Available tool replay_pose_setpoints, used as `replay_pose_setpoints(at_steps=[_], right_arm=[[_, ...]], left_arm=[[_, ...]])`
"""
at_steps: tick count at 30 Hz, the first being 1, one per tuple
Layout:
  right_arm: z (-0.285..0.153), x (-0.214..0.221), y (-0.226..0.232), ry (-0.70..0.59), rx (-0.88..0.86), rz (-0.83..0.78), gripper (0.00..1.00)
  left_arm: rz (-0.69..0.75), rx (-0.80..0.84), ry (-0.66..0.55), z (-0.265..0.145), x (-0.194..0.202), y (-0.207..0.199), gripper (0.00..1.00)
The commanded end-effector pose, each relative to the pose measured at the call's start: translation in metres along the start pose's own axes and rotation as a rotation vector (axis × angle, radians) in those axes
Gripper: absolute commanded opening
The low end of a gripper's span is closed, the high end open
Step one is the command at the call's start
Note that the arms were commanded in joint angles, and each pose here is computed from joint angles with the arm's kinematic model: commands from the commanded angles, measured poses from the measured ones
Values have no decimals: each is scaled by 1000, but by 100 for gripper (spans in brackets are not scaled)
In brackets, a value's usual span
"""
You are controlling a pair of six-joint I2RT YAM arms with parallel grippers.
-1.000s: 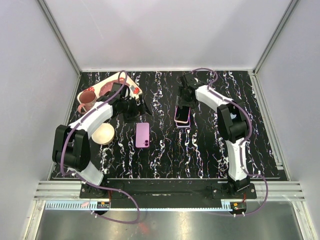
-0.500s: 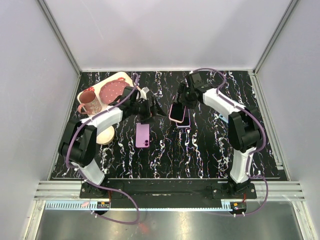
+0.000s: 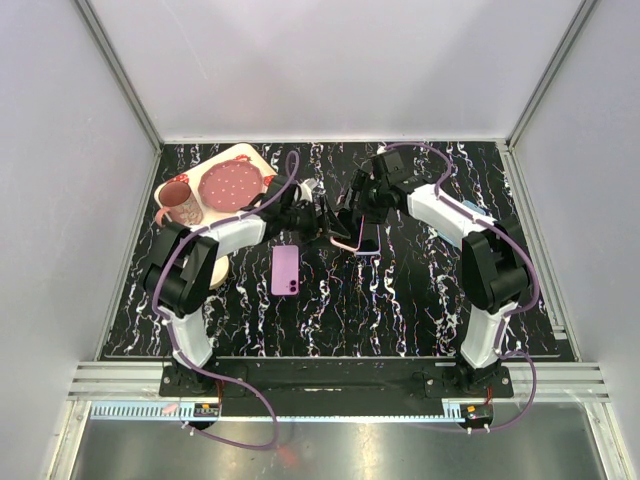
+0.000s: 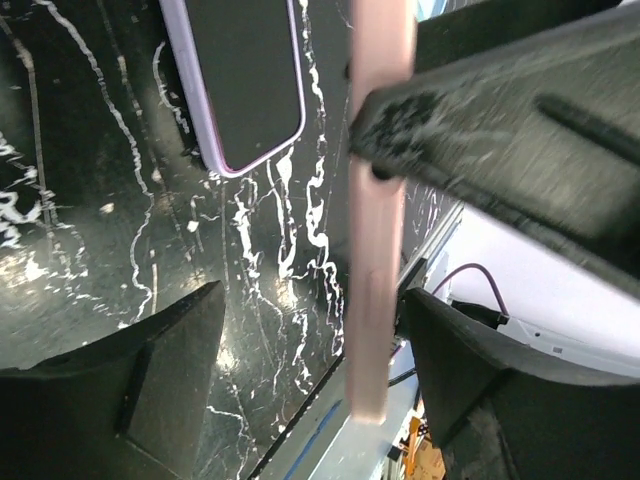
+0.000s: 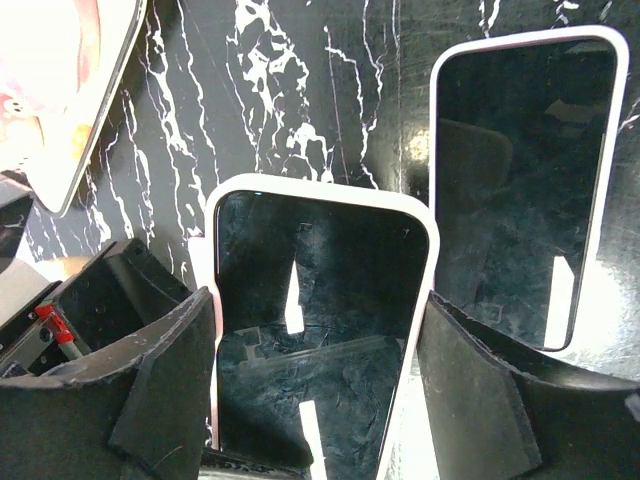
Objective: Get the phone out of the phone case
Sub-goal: Pick up the phone at the center of the board.
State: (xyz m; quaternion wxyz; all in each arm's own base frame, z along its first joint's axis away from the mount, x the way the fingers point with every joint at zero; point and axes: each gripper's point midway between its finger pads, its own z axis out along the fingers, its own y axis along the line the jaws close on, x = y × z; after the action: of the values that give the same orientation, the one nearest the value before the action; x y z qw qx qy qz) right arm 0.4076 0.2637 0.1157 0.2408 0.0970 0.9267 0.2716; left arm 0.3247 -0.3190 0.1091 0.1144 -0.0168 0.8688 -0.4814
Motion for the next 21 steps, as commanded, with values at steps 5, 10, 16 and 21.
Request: replay_pose_setpoints(at_steps=[5,10,16,21], right_arm=[[-27,-5,41,-56,-133,-11,37],[-35,-5,39,-67,-129,-19,53],[-65,-20,53,-87,-236,11,88],[-99,-37,69,-183,-462,97,88]], left_arm=[[51,88,-65,9,-26,-38,27],[60,116,-74,0,-24,-48,0],[105,258,-100,-34,-16,-79,0],[79,399,-110,-67,-8,-93,0]])
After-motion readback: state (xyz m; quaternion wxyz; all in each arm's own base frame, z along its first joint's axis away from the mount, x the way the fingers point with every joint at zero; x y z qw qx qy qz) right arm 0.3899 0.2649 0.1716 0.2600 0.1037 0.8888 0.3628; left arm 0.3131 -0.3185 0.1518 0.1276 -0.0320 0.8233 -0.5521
